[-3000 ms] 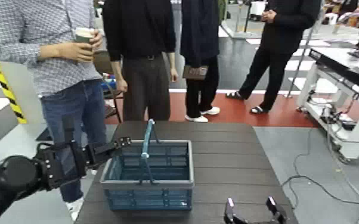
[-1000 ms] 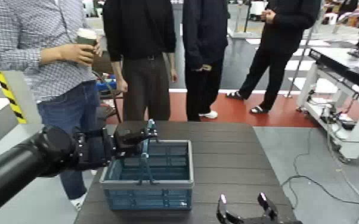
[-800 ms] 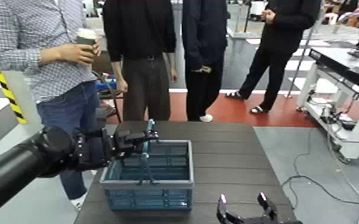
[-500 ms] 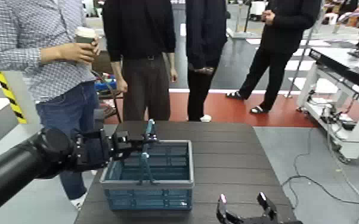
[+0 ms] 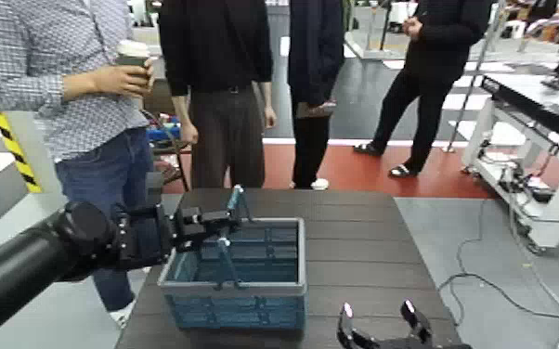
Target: Grasp the handle of the crate.
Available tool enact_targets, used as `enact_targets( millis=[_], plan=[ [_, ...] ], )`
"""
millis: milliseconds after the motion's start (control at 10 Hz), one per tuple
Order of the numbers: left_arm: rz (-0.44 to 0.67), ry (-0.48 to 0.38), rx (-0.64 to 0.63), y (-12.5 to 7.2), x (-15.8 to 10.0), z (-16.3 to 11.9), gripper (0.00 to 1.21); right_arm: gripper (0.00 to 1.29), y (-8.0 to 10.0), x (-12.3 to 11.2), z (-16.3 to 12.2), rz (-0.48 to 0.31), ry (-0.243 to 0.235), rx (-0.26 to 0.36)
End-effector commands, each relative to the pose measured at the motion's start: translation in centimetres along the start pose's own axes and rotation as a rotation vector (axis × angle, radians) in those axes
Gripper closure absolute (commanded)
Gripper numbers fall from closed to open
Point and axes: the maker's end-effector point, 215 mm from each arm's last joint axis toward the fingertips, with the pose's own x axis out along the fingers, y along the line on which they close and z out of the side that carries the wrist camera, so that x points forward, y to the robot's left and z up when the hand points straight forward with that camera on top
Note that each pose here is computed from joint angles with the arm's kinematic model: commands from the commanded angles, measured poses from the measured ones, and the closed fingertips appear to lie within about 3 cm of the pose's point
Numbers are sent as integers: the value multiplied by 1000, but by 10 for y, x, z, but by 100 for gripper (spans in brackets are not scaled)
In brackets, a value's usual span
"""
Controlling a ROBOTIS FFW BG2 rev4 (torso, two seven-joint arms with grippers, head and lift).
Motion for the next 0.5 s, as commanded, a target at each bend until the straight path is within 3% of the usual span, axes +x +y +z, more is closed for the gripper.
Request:
enact_targets(
  millis=[100, 500],
  plan=[
    [-23, -8, 2, -5, 2, -3, 119, 15, -3, -2, -2, -6, 5, 1],
    [-151, -6, 33, -51, 16, -19, 119, 15, -10, -6, -1, -23, 6, 0]
  ],
)
